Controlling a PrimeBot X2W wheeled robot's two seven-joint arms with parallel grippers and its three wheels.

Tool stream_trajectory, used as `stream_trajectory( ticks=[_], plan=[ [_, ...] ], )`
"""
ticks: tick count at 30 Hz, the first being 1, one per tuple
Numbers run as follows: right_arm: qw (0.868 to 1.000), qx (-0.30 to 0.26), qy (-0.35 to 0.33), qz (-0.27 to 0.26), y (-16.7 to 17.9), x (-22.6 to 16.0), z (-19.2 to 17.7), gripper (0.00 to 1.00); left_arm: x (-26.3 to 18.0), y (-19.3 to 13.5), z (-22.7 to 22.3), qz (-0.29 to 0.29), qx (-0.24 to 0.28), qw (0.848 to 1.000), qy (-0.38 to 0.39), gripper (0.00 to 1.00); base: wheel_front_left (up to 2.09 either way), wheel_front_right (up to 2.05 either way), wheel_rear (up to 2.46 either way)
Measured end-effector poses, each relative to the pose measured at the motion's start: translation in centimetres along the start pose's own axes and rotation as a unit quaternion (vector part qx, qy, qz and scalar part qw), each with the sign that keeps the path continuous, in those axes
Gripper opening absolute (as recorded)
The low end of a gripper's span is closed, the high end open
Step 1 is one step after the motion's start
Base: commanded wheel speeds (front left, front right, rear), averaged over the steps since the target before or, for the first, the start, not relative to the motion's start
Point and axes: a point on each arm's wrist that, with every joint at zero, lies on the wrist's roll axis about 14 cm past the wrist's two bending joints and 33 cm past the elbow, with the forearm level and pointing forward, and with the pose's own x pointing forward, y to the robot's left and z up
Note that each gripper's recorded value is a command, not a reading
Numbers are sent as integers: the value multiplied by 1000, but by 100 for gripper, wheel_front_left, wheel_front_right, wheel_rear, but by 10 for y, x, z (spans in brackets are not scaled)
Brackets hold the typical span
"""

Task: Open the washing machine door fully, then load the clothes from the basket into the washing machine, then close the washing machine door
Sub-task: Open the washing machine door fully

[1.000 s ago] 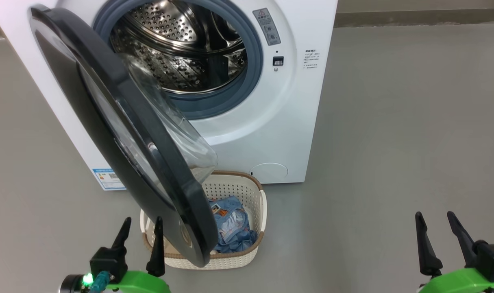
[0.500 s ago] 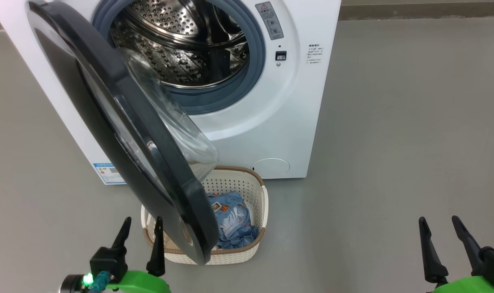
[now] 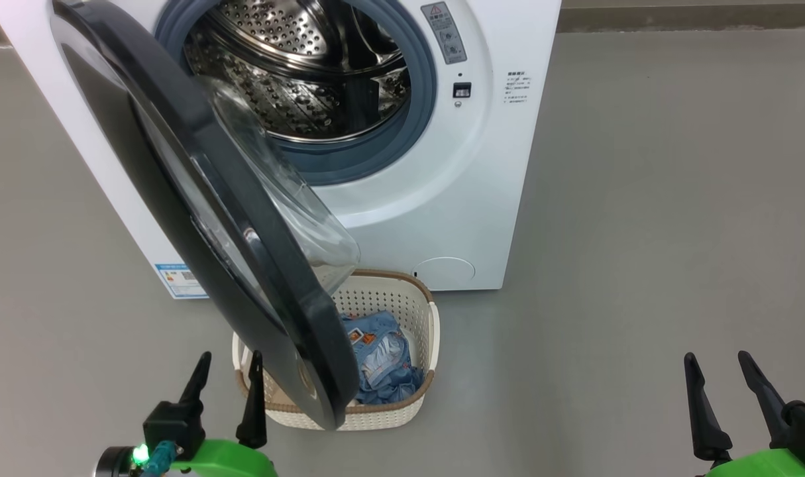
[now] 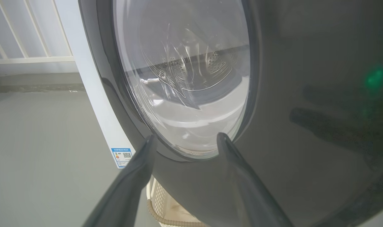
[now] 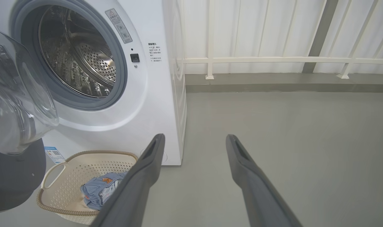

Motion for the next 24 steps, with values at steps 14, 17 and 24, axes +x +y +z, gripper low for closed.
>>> stream_trajectory(
  ticks=[14,17,24],
  plan=[
    [1000,1,9,0,0,-5,-4,100,2,8,15,18,-4,1000,-23,0,0,0,0],
    [1000,1,9,1,1,-4,-5,100,5,17,36,37,-7,998,-55,0,0,0,0],
    [1000,0,9,5,3,-4,-3,100,1,25,138,65,-5,976,-209,0,0,0,0]
  ],
)
